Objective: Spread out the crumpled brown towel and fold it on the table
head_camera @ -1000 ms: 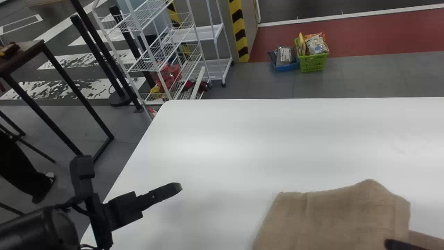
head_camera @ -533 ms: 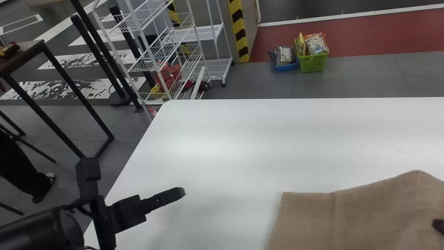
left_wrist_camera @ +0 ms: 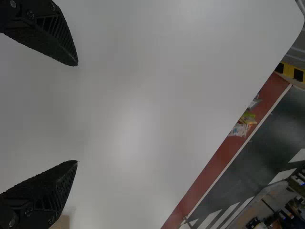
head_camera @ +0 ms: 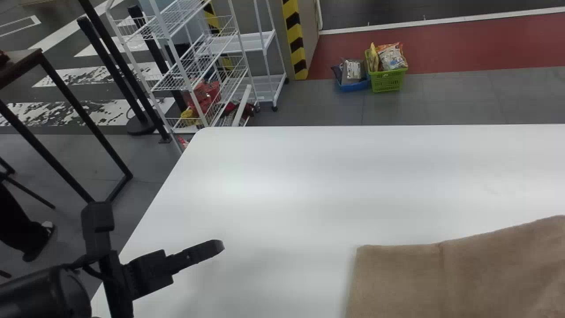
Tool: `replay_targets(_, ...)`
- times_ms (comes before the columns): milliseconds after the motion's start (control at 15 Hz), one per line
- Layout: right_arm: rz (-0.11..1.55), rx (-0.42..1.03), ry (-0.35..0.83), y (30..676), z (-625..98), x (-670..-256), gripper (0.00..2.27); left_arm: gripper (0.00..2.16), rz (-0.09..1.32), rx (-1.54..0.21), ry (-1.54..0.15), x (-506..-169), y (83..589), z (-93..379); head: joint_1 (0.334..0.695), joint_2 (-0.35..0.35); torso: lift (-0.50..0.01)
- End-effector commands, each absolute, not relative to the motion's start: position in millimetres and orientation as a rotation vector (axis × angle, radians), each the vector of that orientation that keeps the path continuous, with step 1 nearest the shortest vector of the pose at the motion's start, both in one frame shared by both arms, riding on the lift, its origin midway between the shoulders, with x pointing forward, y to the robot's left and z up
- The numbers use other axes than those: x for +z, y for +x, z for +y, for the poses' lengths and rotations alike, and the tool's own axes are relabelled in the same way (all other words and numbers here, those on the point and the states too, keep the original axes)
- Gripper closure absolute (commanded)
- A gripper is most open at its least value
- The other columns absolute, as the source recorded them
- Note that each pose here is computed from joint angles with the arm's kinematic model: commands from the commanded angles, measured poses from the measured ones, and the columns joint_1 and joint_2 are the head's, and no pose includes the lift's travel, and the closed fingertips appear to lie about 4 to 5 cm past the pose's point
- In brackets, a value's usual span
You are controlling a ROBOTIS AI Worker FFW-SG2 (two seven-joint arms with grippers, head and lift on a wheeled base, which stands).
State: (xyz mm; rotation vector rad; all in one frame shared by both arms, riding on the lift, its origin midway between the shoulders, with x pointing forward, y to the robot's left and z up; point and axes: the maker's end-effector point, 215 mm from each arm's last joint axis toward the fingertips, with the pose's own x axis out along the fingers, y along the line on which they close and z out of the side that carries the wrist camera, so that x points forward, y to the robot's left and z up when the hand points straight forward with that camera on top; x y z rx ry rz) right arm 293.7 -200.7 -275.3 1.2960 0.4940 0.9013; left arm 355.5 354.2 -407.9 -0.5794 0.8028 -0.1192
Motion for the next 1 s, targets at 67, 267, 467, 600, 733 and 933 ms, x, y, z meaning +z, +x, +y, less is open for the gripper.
replay_targets(67, 0.507, 0.858, 1.315, 287.1, -207.5, -286.8, 1.30, 0.08, 0.815, -0.112, -0.587, -412.9, 351.6, 354.1, 0.695, 0.270, -0.127)
replay_targets(267, 0.473, 0.837, 1.309, 279.8, -223.1, -278.3, 1.30, 0.08, 0.821, -0.112, -0.587, -414.9, 351.0, 353.3, 0.695, 0.258, -0.127)
replay_targets(467, 0.476, 0.838, 1.282, 266.0, -223.1, -270.2, 1.36, 0.08, 0.830, -0.121, -0.580, -416.9, 352.8, 347.1, 0.695, 0.236, -0.127)
replay_targets(600, 0.476, 0.797, 1.275, 264.1, -235.0, -276.4, 1.36, 0.08, 0.831, -0.129, -0.580, -416.9, 353.6, 344.3, 0.695, 0.232, -0.127)
replay_targets(733, 0.470, 0.756, 1.294, 263.6, -249.5, -286.6, 1.36, 0.08, 0.836, -0.127, -0.580, -418.5, 351.6, 344.3, 0.695, 0.211, -0.127)
replay_targets(933, 0.475, 0.690, 1.321, 260.3, -268.8, -305.6, 1.36, 0.08, 0.838, -0.130, -0.581, -419.0, 349.5, 343.5, 0.695, 0.181, -0.127)
